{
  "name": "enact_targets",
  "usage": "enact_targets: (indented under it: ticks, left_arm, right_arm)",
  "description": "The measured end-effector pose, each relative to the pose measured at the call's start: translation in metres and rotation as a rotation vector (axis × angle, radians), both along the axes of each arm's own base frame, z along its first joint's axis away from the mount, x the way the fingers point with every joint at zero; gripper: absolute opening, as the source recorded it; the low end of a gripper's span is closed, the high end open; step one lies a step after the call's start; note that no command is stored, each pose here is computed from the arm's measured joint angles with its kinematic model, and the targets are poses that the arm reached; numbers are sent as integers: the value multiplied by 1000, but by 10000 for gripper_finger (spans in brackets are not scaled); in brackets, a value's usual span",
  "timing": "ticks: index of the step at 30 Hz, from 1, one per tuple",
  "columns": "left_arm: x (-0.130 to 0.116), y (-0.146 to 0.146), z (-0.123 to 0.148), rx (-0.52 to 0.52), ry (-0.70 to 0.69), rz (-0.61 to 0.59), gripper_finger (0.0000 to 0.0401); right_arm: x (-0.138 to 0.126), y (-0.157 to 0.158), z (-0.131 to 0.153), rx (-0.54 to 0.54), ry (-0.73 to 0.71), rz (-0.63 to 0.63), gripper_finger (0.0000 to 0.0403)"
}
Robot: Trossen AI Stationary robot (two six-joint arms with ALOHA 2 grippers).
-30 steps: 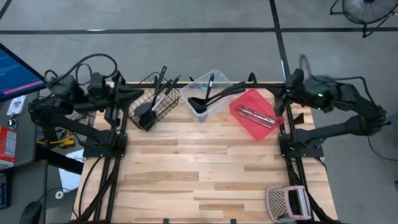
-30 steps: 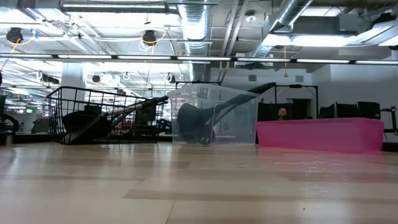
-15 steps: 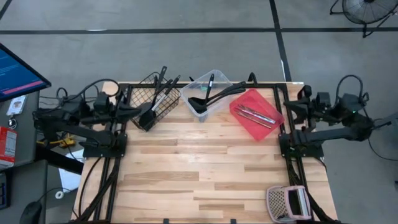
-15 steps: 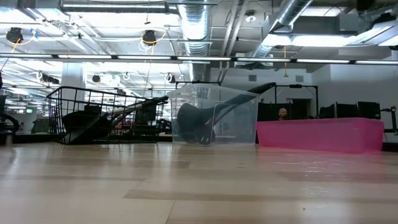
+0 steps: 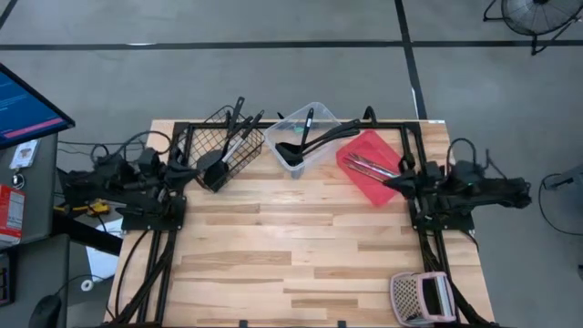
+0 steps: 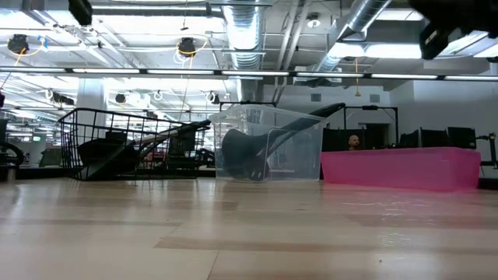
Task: Pick & Place Kitchen Items
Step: Return to Home Position
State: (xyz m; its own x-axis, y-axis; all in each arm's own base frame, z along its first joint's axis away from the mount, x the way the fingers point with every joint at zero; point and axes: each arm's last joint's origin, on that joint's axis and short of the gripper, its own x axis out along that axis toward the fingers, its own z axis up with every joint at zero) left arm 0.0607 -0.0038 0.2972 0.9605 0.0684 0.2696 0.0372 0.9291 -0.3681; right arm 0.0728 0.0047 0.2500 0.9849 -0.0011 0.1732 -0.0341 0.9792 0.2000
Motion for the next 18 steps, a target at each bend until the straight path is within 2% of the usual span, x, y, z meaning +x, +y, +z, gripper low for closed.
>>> enact_targets:
  ticks: [2, 5, 8, 15, 18]
  left_arm:
    - [0, 0, -12, -2, 2, -1, 1]
    - [2, 0, -29, -3, 4, 0, 1]
    - [8, -1, -46, -2, 33, 8, 1]
    - [22, -3, -79, 6, 91, 26, 1]
    - [27, -5, -92, 0, 107, -4, 1]
  right_arm:
    - [5, 1, -9, 29, -64, 16, 0]
    - [13, 2, -31, 50, -45, 19, 0]
    - [16, 2, -41, 83, -73, 27, 0]
    - [22, 2, -65, 110, -18, 25, 0]
    - [23, 2, -68, 132, -1, 25, 0]
